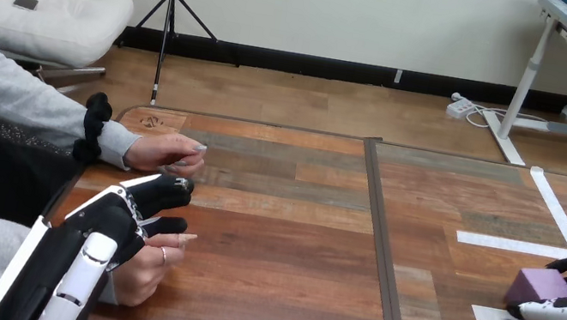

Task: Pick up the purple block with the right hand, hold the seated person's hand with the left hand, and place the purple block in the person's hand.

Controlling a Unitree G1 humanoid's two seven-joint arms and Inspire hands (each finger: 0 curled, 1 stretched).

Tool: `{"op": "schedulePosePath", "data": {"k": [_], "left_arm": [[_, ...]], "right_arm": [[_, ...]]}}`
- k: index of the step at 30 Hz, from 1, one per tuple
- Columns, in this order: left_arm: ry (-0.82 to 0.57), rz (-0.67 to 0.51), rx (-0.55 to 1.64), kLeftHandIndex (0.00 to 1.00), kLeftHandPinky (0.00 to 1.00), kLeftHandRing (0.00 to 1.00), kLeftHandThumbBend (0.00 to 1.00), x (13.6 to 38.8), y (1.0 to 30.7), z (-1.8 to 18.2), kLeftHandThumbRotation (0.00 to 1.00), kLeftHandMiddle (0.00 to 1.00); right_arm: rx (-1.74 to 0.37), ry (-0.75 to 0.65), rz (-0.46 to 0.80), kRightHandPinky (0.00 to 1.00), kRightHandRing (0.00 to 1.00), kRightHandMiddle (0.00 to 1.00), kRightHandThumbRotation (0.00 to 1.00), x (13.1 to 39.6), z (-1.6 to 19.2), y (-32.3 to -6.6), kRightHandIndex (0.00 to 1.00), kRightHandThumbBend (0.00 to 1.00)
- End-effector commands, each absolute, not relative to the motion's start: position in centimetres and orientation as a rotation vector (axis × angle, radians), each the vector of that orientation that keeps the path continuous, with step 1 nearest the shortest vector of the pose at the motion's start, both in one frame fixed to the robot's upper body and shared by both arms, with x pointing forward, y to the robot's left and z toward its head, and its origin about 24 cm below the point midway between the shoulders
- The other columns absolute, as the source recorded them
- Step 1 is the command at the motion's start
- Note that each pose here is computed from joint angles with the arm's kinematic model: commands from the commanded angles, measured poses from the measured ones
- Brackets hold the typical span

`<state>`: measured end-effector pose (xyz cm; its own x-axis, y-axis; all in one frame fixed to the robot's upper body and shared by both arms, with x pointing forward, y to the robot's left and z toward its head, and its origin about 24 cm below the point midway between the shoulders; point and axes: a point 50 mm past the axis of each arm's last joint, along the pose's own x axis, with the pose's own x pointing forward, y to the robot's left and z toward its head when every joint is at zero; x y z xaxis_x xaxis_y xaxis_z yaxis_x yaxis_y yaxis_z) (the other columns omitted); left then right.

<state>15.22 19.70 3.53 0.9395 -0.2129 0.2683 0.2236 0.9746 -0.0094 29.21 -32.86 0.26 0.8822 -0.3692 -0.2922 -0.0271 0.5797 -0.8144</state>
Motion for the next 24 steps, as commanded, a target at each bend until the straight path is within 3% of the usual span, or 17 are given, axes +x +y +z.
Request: {"op": "schedulePosePath", "data": {"k": [1, 24], "left_arm": [[-0.353, -0.249, -0.032, 0.74, 0.76, 0.84, 0.43, 16.37, 19.65, 5.14, 0.89, 0.81], [-0.356, -0.242, -0.026, 0.74, 0.77, 0.84, 0.4, 16.36, 19.65, 5.34, 0.88, 0.81]], "right_arm": [[-0.916, 0.445, -0.113, 0.45, 0.5, 0.54, 0.0, 29.14, -1.63, -30.02, 0.54, 0.81], [-0.928, 0.393, -0.1, 0.39, 0.45, 0.48, 0.0, 29.51, -1.15, -29.73, 0.48, 0.82]]}}
